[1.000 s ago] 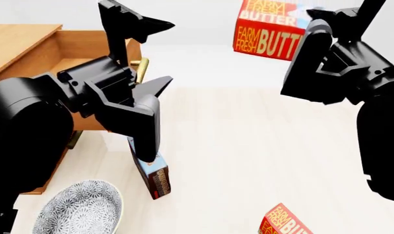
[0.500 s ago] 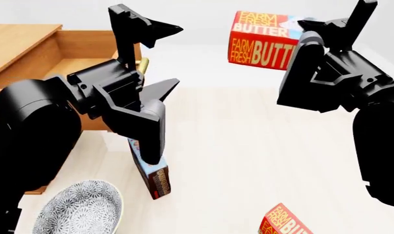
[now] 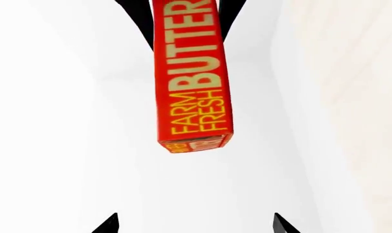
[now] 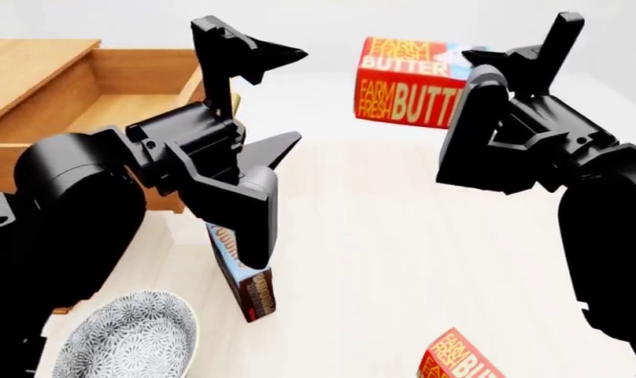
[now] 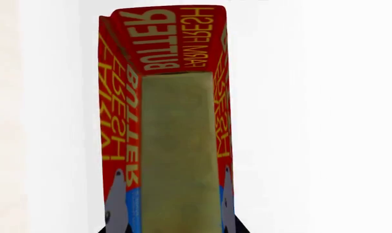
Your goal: Put the butter at the front in the top drawer of the cabinet and close it.
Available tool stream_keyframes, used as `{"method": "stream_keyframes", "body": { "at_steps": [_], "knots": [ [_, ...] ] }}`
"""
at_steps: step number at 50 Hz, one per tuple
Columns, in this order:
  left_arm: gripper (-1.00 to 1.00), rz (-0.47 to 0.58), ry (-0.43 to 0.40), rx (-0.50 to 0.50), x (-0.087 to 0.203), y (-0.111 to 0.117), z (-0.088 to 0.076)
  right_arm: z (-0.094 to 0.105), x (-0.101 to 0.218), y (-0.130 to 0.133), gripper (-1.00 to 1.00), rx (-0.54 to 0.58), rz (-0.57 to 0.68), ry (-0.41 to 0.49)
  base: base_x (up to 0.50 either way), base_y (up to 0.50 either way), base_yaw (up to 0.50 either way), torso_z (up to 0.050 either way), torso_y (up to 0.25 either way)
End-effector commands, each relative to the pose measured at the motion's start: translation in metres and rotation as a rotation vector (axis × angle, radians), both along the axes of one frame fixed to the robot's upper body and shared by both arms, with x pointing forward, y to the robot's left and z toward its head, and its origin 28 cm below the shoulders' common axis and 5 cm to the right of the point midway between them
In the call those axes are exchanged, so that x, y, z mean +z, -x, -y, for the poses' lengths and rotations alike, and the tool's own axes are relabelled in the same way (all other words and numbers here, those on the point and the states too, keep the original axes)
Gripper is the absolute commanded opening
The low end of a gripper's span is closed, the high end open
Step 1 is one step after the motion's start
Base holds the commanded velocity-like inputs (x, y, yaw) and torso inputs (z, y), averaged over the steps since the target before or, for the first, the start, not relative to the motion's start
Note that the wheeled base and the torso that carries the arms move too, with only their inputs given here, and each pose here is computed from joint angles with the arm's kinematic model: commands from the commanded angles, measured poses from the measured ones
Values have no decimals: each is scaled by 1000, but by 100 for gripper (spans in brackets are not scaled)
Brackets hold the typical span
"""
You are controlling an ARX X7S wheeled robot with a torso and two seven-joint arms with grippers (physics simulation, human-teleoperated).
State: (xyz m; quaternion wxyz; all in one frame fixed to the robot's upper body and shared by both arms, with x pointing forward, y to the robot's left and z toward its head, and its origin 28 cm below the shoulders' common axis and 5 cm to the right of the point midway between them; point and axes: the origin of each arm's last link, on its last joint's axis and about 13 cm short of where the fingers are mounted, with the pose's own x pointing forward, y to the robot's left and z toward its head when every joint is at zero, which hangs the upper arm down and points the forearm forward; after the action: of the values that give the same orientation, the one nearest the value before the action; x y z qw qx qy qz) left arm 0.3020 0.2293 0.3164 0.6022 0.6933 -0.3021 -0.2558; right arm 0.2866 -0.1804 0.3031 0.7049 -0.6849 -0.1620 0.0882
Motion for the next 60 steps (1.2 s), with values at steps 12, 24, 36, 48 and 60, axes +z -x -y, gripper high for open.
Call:
{"method": "stream_keyframes", "body": {
  "at_steps": [12, 24, 36, 48, 60],
  "knots": [
    [100, -22, 11, -30, -9, -8, 7, -5, 4, 7, -100, 16, 33, 23, 0, 0, 0, 0, 1],
    [100, -26, 18, -31, -11, -10, 8, -6, 2, 10, -100, 31, 22, 21, 0, 0, 0, 1, 2],
    [100, -38, 26, -49, -17, -14, 12, -9, 1, 11, -100, 50, 11, 19, 0, 0, 0, 0, 1],
    [100, -46, 30, -64, -20, -17, 15, -12, 1, 13, -100, 70, -4, 24, 0, 0, 0, 1, 2],
    [100, -45, 38, -69, -21, -20, 16, -15, 2, 15, -100, 91, -18, 31, 0, 0, 0, 0, 1]
  ]
}}
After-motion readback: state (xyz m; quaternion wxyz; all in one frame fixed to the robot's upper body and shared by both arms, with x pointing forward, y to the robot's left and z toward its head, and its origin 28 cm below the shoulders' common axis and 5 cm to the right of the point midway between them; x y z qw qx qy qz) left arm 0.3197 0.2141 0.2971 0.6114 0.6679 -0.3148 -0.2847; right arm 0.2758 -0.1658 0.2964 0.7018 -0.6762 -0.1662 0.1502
